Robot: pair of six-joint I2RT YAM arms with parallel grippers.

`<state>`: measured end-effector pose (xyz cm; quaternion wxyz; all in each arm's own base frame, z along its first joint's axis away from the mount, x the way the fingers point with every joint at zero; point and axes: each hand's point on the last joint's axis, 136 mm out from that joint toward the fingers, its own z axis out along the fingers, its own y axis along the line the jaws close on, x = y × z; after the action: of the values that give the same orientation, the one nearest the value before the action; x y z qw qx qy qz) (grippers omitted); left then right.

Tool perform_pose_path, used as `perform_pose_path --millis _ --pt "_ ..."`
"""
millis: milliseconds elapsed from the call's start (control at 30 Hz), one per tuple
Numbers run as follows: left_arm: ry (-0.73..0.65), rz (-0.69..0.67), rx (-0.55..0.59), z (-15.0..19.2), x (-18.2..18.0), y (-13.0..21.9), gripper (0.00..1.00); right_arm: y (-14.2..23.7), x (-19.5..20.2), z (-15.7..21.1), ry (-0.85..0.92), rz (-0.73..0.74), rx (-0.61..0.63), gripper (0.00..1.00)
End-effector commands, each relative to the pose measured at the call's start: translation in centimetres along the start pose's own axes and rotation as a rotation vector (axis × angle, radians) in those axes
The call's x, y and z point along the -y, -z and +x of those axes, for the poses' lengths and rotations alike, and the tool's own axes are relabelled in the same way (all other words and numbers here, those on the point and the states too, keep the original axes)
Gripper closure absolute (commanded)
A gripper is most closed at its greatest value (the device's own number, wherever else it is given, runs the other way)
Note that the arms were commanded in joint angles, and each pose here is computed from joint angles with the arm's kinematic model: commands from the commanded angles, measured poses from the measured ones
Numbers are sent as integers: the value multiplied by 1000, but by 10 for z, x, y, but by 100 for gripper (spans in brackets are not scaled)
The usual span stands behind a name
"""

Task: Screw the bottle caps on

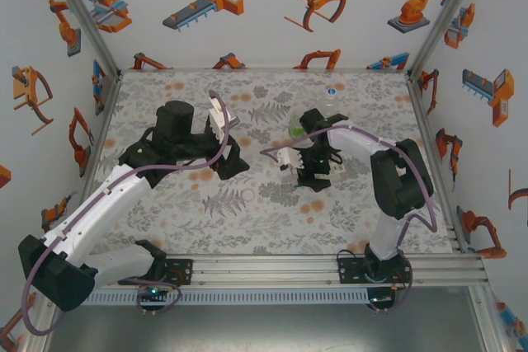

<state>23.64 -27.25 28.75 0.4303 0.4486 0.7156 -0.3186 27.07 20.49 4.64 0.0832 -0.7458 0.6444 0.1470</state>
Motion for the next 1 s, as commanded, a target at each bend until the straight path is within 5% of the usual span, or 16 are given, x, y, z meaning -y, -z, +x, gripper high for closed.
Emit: perform_pose_path --millis 0,167,400,733,967 --pt "12 16 38 -5 5 4 19 -4 4 -12 -16 9 64 37" --pt "22 14 63 -6 7 7 19 2 0 -14 -45 28 78 53" --pt "15 -6 183 -25 10 20 18 56 -10 -49 -182 93 231 62" --pt "-30 14 495 -65 26 53 13 186 -27 -136 -287 261 832 70" --pt "-123 113 641 -88 48 72 7 296 -41 -188 -294 202 1308 75"
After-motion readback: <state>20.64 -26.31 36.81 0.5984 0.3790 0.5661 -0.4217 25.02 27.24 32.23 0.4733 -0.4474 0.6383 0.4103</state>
